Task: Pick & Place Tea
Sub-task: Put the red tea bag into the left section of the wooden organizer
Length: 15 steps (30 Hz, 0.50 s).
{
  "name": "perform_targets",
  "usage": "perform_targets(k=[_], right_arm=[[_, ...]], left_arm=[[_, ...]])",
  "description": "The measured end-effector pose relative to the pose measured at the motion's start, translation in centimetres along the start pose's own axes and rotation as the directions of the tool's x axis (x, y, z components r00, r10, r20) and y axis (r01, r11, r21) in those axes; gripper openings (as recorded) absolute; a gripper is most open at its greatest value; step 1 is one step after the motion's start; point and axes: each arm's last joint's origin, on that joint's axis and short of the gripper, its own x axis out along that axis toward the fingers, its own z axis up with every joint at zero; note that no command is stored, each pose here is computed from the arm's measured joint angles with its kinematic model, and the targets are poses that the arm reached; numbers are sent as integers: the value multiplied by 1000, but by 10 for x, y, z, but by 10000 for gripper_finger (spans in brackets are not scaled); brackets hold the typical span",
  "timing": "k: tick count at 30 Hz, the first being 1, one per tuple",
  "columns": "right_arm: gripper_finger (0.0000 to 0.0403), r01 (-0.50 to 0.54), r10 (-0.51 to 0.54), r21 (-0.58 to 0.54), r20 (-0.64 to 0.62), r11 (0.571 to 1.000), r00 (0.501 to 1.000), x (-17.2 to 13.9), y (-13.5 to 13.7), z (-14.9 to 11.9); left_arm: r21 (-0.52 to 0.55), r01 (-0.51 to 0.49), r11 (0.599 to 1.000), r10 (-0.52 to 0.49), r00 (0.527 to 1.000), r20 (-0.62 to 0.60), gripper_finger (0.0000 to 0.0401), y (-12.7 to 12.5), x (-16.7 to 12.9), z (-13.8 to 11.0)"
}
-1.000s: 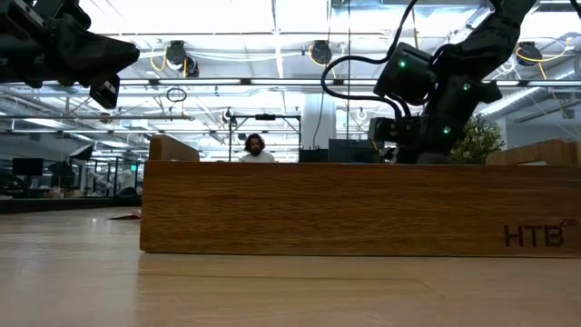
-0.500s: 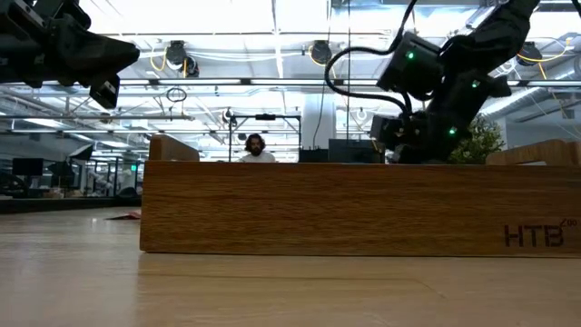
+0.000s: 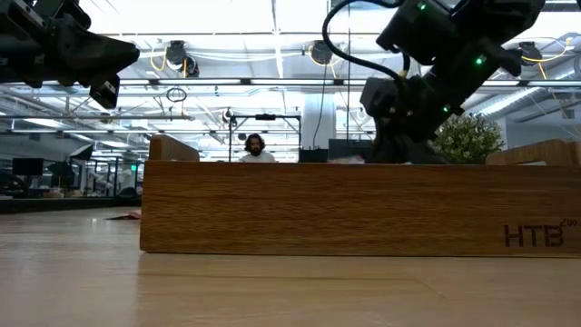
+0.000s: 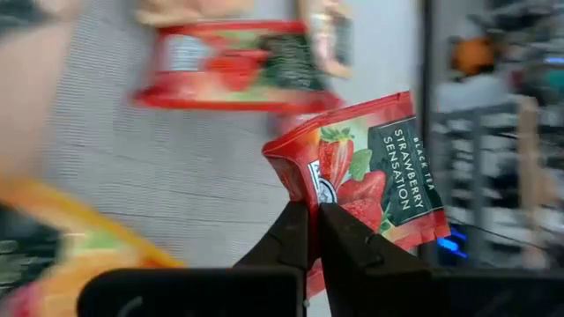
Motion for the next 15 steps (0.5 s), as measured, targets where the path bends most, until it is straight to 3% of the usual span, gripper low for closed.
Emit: perform_targets(k=[6, 15], right_arm=[[5, 160, -161, 41, 32, 986, 986, -10, 2, 11], [5, 249, -272, 119, 263, 961, 926, -25, 5, 29]], left_arm=[[9, -6, 1000, 5, 999, 46, 35, 0, 0, 4], [16, -49, 999, 47, 993, 109, 35, 0, 0, 10]])
